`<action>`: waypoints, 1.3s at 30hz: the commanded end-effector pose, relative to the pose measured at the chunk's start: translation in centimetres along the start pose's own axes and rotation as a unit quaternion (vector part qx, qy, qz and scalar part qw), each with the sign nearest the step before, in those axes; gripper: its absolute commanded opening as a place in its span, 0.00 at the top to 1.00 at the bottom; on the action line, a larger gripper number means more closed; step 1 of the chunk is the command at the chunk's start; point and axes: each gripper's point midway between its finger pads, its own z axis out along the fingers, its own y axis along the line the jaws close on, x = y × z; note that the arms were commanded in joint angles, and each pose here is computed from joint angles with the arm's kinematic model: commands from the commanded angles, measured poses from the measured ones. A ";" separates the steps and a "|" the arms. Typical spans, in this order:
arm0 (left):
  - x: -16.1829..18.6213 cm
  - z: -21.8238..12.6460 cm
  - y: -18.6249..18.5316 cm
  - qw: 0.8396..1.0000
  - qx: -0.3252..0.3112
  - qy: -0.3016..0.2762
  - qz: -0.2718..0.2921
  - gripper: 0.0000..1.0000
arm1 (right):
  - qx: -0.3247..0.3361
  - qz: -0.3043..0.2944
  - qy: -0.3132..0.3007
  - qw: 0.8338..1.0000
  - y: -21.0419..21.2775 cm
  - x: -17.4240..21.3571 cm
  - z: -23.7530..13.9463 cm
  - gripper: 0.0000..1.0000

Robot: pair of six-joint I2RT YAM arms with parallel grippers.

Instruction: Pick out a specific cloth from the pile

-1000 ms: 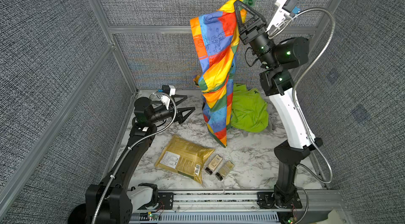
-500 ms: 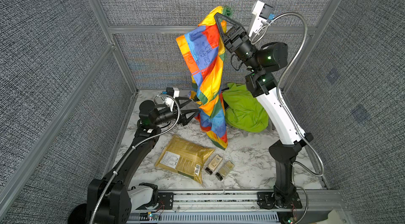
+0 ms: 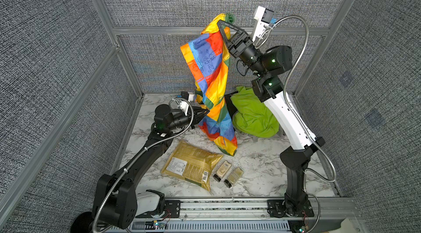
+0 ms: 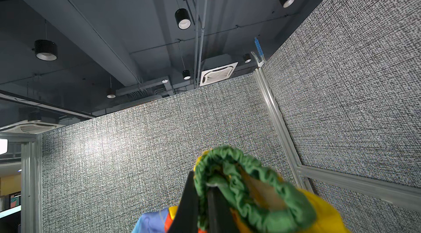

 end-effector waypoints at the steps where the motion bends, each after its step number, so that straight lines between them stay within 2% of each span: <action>1: -1.8 -0.2 -0.8 0.999 0.002 -0.029 0.031 1.00 | -0.009 -0.024 -0.011 1.000 1.2 -0.9 -0.3 1.00; 5: -2.0 -0.7 -0.6 0.998 -0.017 -0.025 0.046 1.00 | 0.104 -0.053 0.015 0.993 -2.7 0.4 -2.1 1.00; 7: -2.2 -1.0 -0.4 0.998 -0.026 -0.028 0.046 1.00 | 0.196 -0.073 0.009 0.978 -5.2 0.2 -4.5 1.00; 9: -2.5 -1.3 -0.1 0.998 -0.032 -0.034 0.046 1.00 | 0.282 -0.088 -0.002 0.955 -7.6 -0.2 -7.8 1.00; 12: -3.1 -1.8 0.2 0.997 -0.039 -0.041 0.045 1.00 | 0.361 -0.103 -0.004 0.927 -9.5 -0.3 -12.0 1.00; 16: -3.7 -2.5 0.3 0.996 -0.048 -0.050 0.053 1.00 | 0.410 -0.112 0.062 0.903 -11.2 2.9 -15.5 1.00; 23: -4.5 -3.9 1.3 0.992 -0.084 -0.063 0.066 1.00 | 0.442 -0.101 0.173 0.875 -12.2 9.6 -22.2 0.98; 27: -4.6 -4.2 1.8 0.990 -0.102 -0.058 0.075 1.00 | 0.485 -0.124 0.221 0.837 -12.3 11.4 -27.1 0.78; 33: -4.3 -4.1 2.1 0.991 -0.101 -0.056 0.070 1.00 | 0.480 -0.139 0.277 0.821 -11.1 13.1 -30.9 0.36; 36: -4.2 -4.0 2.2 0.991 -0.102 -0.053 0.069 1.00 | 0.489 -0.147 0.298 0.806 -10.7 13.6 -32.7 0.21; 39: -4.2 -4.0 2.3 0.990 -0.106 -0.053 0.072 1.00 | 0.507 -0.156 0.308 0.790 -10.4 13.7 -34.9 0.15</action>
